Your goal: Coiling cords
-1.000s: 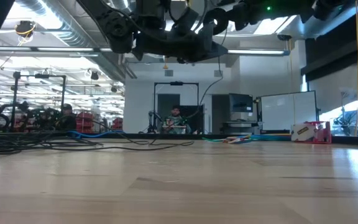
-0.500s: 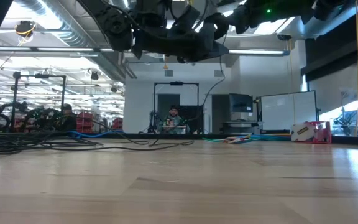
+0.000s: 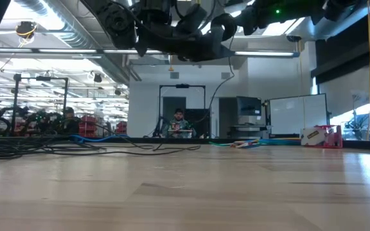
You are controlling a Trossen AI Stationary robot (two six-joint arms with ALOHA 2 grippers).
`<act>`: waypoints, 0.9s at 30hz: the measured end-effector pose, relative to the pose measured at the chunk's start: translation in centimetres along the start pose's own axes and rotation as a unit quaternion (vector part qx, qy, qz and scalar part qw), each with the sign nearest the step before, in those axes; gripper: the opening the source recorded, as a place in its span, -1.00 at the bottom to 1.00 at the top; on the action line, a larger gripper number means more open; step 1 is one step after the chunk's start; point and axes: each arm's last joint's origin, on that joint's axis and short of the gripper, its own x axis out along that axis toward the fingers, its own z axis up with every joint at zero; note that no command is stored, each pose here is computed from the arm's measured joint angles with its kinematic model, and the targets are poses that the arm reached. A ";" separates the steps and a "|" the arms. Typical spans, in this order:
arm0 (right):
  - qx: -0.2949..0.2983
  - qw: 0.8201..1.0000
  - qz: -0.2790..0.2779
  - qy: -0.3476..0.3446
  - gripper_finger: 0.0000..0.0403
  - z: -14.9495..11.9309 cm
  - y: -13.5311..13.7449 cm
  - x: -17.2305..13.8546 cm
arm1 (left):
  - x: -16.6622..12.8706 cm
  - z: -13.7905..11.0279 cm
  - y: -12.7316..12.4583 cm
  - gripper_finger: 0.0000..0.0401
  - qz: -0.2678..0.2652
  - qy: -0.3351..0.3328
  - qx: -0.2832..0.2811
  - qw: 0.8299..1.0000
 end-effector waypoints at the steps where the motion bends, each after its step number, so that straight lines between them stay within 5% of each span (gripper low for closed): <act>1: 0.000 1.000 0.000 0.000 -0.96 0.0 0.0 0.0 | 0.0 0.0 0.0 -0.23 0.000 0.000 -0.005 1.000; 9: 0.022 0.999 0.019 -0.015 -0.96 0.1 0.1 0.0 | 0.1 -0.1 0.3 -0.33 -0.003 -0.001 -0.008 1.000; 18: 0.045 0.997 0.049 -0.038 -0.96 0.2 0.3 0.0 | 0.1 -0.1 0.4 -0.96 -0.002 0.001 0.026 1.000; 27: 0.089 0.987 0.105 -0.084 -0.96 0.6 0.5 -0.1 | 0.5 -0.9 1.6 -0.98 0.010 0.025 0.034 0.999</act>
